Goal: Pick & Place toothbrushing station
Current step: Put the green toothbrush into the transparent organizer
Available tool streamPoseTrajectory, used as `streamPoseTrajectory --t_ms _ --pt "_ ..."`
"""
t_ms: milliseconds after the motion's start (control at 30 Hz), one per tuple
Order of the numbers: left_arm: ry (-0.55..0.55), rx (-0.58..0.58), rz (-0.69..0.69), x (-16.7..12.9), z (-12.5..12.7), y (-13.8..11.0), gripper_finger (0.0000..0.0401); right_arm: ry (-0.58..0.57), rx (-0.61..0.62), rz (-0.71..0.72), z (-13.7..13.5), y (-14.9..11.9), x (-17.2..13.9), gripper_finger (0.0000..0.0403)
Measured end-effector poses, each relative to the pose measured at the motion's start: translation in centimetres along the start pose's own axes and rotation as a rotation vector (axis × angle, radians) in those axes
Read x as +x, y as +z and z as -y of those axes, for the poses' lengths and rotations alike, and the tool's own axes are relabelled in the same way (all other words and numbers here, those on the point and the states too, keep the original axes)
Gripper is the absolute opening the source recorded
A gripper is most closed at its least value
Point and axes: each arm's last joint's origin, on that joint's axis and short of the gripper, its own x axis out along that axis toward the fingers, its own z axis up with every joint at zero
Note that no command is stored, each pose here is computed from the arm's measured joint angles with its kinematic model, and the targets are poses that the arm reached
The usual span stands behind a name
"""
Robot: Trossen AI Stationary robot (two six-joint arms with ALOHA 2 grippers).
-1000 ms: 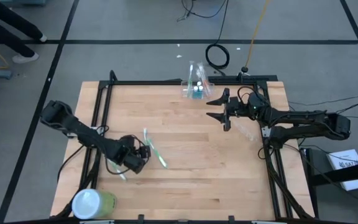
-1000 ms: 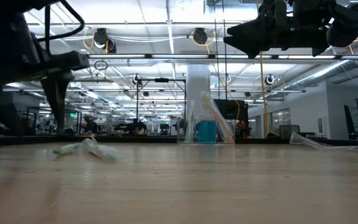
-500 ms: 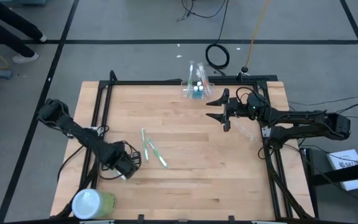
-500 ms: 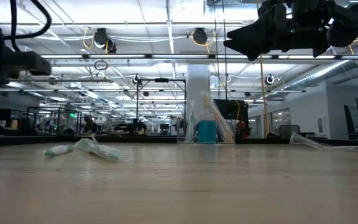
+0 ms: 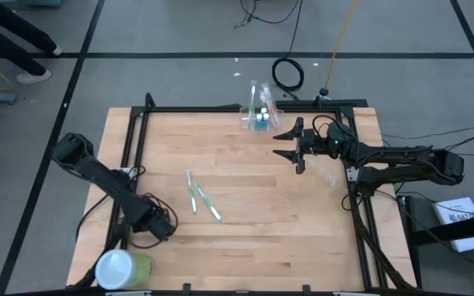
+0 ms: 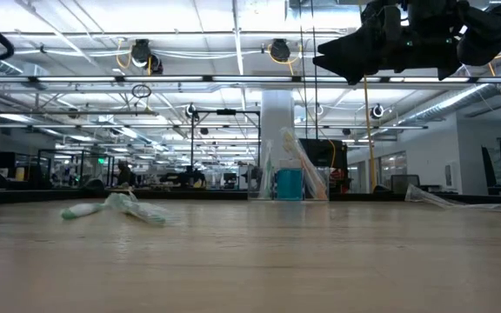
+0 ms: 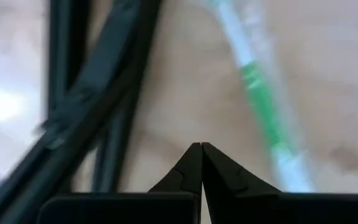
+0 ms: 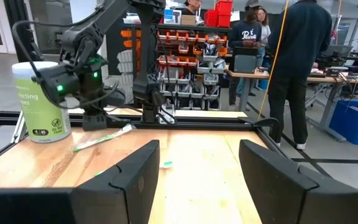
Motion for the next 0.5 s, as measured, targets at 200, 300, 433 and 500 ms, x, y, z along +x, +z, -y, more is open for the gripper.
streamPoseTrajectory --t_ms 200,300,433,500 --pt "-0.03 -0.009 0.078 0.8 1.6 0.2 0.0007 0.0 0.006 0.0 0.0 0.0 0.0 0.0212" --pt "-0.061 -0.011 0.098 0.9 2.2 0.3 0.0005 0.0 0.006 0.0 0.0 0.0 0.0 0.0212" --pt "-0.137 -0.005 0.133 0.8 2.7 0.5 0.0014 0.0 0.007 0.0 0.0 0.0 0.0 0.0212" --pt "-0.189 0.003 0.157 0.7 3.1 0.6 0.0009 0.0 0.006 0.001 0.0 0.0 0.0 0.0212"
